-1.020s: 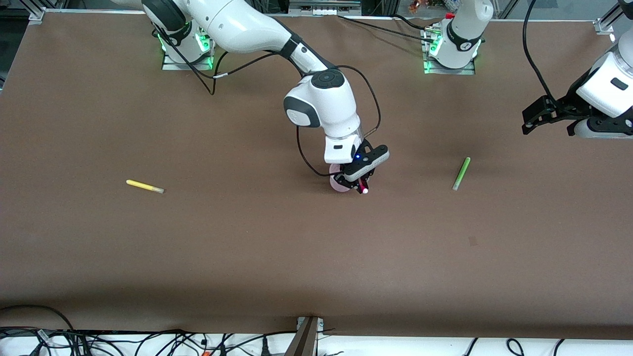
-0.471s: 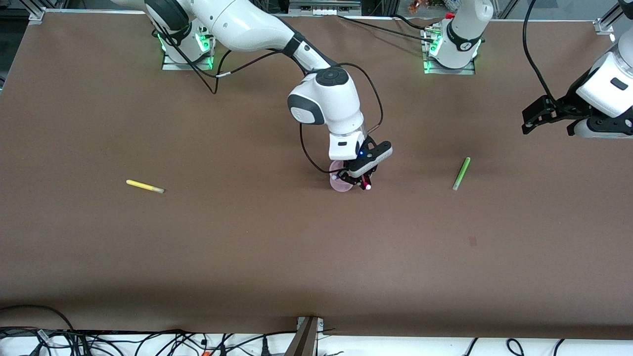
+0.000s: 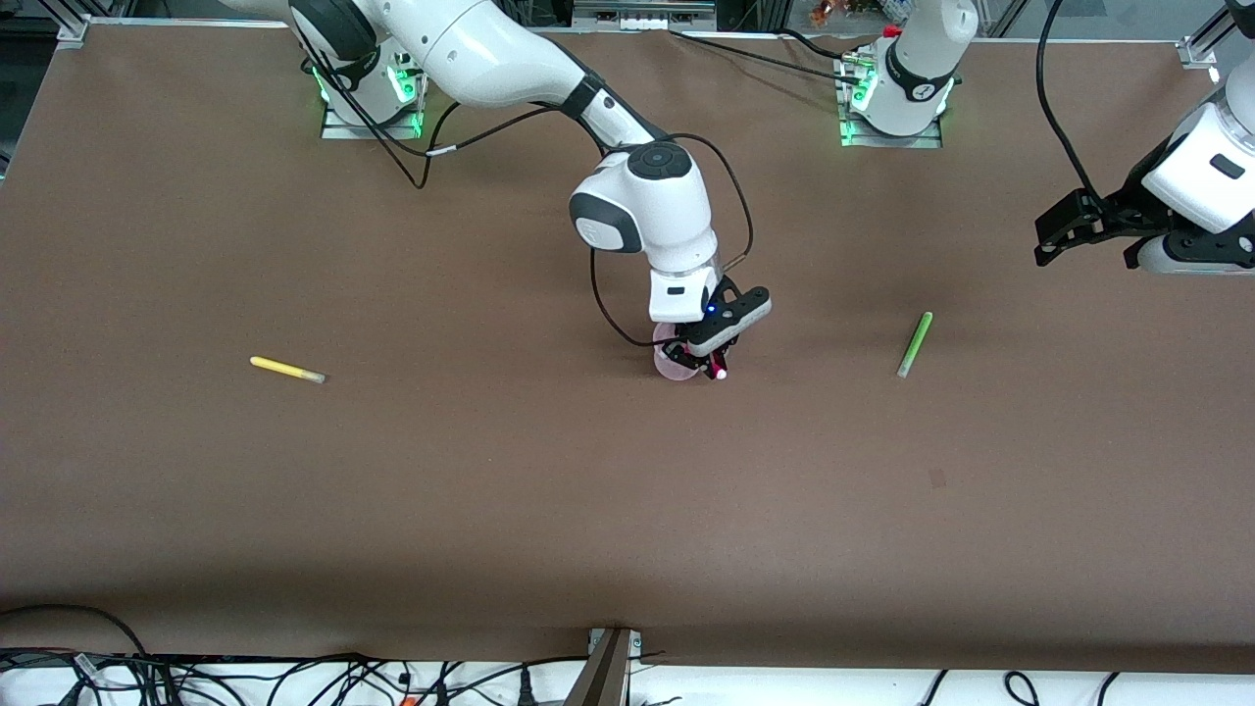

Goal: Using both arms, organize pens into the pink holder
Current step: 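Lower the pink pen into the pink cup with the right gripper, then open the right gripper and raise it away from the cup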

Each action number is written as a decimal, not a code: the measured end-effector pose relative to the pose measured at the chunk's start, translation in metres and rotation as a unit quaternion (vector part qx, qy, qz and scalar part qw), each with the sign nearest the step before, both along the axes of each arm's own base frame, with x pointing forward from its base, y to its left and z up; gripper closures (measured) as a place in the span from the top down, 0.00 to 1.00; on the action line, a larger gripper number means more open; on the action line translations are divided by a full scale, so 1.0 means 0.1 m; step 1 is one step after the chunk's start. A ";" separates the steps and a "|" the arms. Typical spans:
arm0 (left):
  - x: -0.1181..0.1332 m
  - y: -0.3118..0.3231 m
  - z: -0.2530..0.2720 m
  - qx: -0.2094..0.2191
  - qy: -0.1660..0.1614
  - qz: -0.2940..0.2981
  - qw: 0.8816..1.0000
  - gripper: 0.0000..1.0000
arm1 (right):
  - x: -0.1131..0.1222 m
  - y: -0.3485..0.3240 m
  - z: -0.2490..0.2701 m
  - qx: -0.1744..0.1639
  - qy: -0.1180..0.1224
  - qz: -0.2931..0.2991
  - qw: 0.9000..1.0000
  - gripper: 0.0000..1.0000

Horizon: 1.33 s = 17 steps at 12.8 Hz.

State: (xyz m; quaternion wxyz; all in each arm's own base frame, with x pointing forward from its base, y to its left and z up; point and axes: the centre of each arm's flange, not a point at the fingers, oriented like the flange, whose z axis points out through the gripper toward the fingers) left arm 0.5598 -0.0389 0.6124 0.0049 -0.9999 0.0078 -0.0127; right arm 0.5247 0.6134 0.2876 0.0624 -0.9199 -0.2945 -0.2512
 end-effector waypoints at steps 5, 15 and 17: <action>0.00 0.00 0.00 0.000 0.000 0.000 1.000 1.00 | -0.01 0.01 0.00 0.003 0.002 -0.006 1.000 0.21; 0.00 0.00 0.00 0.000 0.000 0.000 1.000 1.00 | 0.08 -0.10 0.36 0.001 0.007 -0.036 0.999 0.96; 0.00 0.00 0.00 0.000 0.000 0.000 1.000 1.00 | 0.28 -0.33 0.67 0.014 0.034 -0.078 0.996 1.00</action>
